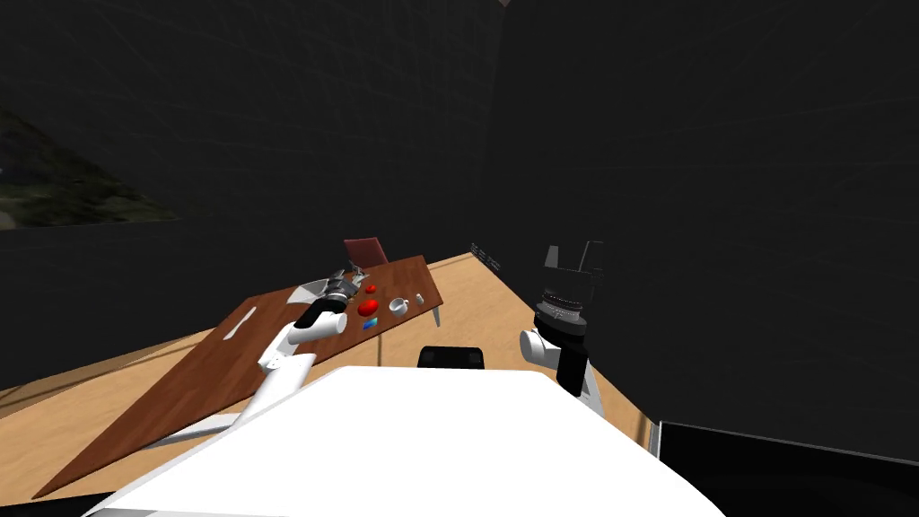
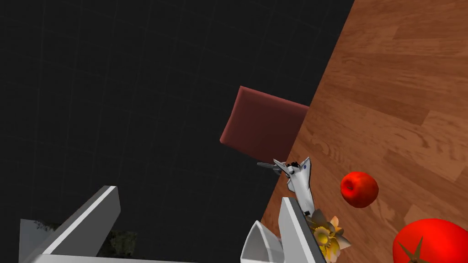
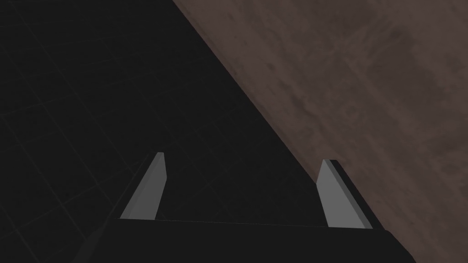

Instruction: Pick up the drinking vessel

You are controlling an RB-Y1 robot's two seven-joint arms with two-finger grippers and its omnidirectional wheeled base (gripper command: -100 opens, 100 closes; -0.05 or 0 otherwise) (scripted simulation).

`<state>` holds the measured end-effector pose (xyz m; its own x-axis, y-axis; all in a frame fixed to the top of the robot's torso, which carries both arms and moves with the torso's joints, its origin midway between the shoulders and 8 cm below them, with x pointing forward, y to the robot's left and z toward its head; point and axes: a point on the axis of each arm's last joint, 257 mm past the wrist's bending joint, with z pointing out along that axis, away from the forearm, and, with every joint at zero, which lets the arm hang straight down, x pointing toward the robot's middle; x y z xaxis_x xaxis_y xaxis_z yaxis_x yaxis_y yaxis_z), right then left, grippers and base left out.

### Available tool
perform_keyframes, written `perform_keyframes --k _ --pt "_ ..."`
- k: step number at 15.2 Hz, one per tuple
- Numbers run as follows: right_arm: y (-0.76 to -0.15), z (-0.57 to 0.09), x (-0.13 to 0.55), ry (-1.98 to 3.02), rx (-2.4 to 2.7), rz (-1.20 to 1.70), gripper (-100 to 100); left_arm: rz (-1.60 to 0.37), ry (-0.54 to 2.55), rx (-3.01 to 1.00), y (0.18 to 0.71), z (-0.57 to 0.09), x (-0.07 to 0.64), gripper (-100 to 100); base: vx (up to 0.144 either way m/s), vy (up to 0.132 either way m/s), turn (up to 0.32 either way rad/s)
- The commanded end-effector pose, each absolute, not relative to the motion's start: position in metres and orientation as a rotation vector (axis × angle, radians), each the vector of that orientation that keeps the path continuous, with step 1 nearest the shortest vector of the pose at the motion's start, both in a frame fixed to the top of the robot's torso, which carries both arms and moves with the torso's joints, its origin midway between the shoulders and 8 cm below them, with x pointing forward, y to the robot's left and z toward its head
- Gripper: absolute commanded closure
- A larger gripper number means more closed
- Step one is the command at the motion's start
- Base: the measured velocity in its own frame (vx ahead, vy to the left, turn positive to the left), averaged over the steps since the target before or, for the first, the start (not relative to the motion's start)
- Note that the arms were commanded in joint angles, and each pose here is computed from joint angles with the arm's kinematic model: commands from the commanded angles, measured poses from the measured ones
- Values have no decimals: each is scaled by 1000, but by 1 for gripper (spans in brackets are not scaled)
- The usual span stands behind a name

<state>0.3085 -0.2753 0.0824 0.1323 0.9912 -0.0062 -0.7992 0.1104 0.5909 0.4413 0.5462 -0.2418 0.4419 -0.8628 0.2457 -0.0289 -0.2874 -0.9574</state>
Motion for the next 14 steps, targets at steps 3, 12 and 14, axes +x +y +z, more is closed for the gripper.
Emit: perform_keyframes --k 3,12,14 --pt "-275 82 309 458 513 1385 0 -955 743 -1774 566 -272 433 -100 3 32 -151" --pt "-275 82 309 458 513 1385 0 -836 595 -2053 605 -341 405 -100 4 34 -159" --pt "-275 82 309 458 513 1385 0 -806 539 -2135 612 -359 397 -100 0 37 -176"
